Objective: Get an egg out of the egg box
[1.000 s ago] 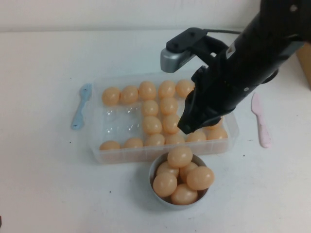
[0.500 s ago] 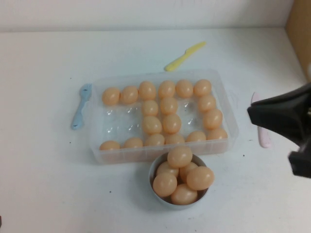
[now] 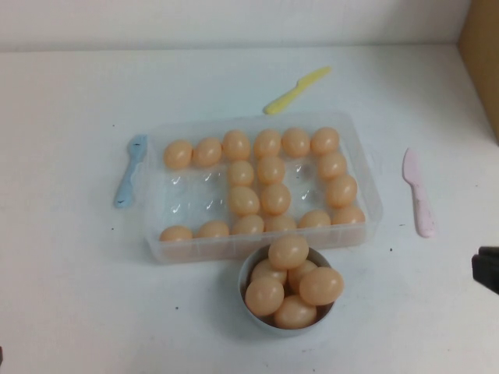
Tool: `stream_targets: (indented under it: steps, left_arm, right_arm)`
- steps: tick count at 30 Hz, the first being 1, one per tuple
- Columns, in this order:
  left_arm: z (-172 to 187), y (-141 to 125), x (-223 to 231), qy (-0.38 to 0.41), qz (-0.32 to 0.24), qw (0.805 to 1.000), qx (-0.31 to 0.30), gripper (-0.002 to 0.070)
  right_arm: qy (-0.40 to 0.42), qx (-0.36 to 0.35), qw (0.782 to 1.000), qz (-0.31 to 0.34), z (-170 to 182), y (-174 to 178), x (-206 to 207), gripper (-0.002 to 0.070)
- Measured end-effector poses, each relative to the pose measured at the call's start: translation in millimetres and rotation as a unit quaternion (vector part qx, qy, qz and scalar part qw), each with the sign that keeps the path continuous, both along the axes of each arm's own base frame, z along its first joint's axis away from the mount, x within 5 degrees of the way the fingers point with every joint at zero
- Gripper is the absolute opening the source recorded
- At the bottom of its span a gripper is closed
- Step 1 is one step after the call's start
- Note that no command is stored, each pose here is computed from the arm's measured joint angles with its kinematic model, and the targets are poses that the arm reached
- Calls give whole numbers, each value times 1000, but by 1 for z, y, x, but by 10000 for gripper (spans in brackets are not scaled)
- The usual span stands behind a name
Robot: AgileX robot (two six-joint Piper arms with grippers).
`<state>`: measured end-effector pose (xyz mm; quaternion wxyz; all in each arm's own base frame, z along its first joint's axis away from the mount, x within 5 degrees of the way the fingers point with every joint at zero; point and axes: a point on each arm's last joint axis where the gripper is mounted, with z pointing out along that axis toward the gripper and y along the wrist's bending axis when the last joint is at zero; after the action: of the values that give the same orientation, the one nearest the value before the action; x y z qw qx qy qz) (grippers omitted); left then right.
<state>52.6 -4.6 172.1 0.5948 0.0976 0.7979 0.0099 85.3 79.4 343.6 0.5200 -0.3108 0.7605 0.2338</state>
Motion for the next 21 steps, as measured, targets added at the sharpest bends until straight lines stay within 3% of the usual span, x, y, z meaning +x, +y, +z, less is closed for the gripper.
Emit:
stream_targets:
  steps: [10,16,21]
  left_arm:
    - [0,0,0,0,0,1000,0,-5]
    - [0,0,0,0,0,1000,0,-5]
    - [0,0,0,0,0,1000,0,-5]
  right_arm:
    - [36,-107,994,14,-30,-7,-5,-17]
    - [-35,-74,997,-16,-28,-10,0,-17]
    - [-107,-22,992,-58,-48,-13,6,-17]
